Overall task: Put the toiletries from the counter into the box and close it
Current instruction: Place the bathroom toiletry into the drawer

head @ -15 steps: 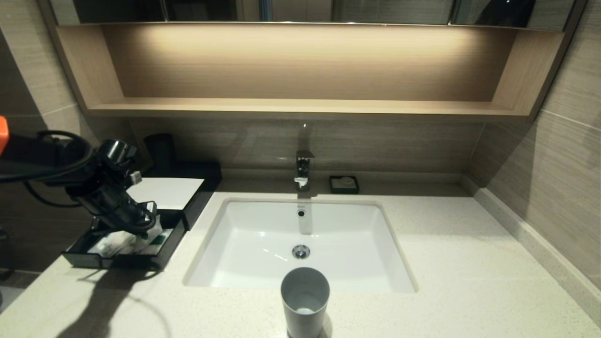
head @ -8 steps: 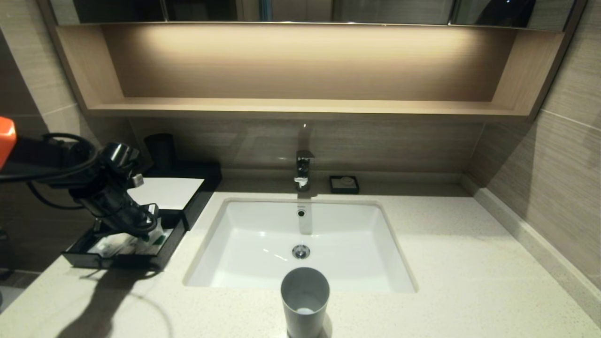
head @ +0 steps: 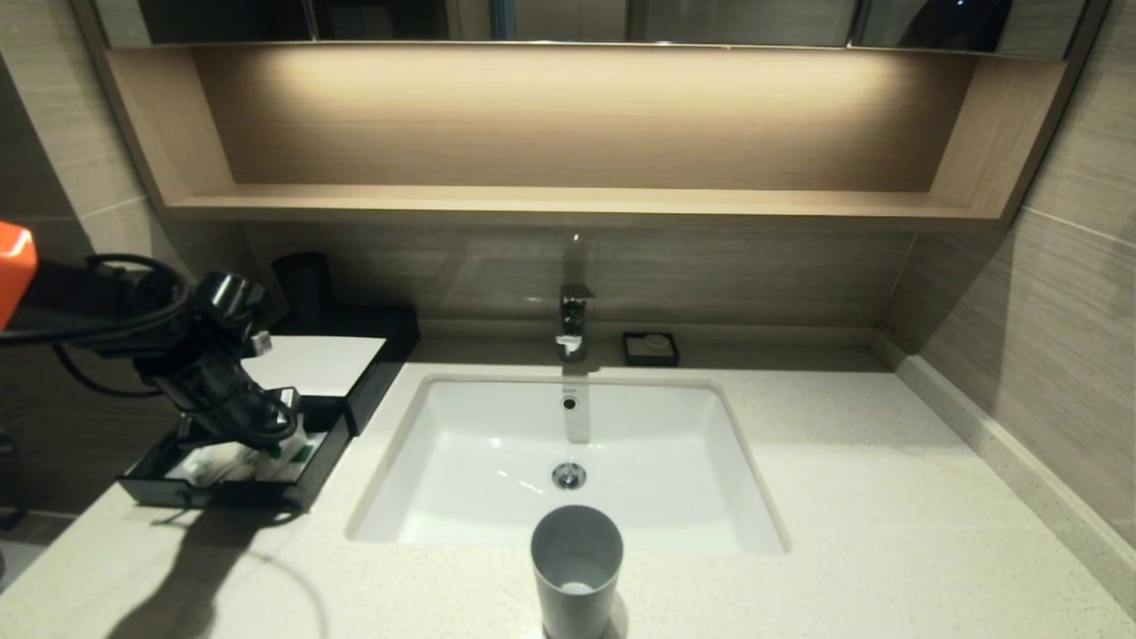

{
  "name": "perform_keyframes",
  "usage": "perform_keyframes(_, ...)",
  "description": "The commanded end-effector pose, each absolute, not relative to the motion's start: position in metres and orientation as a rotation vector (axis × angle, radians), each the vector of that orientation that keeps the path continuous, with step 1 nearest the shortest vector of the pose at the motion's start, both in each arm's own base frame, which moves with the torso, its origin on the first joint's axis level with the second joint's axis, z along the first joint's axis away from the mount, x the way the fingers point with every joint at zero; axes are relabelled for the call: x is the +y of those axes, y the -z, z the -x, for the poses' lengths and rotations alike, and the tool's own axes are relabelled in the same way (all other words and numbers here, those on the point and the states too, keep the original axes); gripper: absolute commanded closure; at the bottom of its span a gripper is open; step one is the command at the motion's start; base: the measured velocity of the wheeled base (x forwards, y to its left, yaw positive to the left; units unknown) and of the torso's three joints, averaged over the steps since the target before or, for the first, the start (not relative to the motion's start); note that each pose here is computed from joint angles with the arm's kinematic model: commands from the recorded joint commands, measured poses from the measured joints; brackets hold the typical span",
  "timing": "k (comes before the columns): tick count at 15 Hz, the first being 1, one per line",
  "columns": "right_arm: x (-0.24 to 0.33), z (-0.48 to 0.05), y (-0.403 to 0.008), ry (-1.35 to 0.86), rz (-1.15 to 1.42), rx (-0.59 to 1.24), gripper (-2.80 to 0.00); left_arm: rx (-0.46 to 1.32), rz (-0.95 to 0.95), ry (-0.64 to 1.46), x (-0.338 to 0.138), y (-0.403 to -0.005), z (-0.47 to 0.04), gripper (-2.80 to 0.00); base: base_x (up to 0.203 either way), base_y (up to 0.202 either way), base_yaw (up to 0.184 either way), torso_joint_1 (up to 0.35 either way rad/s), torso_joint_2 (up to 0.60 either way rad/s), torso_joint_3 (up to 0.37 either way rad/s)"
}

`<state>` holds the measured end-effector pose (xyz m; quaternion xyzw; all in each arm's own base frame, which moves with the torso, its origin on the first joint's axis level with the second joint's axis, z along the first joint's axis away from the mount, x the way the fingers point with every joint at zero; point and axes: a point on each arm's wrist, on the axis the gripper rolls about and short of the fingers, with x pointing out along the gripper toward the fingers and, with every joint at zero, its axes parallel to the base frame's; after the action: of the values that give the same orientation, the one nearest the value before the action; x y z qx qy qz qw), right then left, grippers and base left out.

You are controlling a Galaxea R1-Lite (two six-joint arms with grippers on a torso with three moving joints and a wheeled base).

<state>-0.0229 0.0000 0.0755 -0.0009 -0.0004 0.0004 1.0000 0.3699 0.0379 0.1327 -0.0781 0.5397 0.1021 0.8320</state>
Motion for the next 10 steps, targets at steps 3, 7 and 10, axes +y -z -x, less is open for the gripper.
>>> perform_keyframes(3,0.0000,0.0228,-0.0750,-0.002,0.002,0.000,0.00,1.145,0.167,-0.218,0.0381,-0.1319,-0.3706,0.00,0.000,0.000,0.000,0.000,0.00,0.000)
perform_keyframes(7,0.0000,0.0228,-0.0751,-0.002,0.002,-0.001,0.00,1.147,0.169,-0.220,0.0384,-0.1305,-0.3733,0.00,0.000,0.000,0.000,0.000,0.00,0.000)
perform_keyframes(10,0.0000,0.0228,-0.0750,-0.002,0.002,0.000,0.00,1.142,0.171,-0.220,0.0383,-0.1322,-0.3727,-2.80,0.000,0.000,0.000,0.000,0.00,0.000)
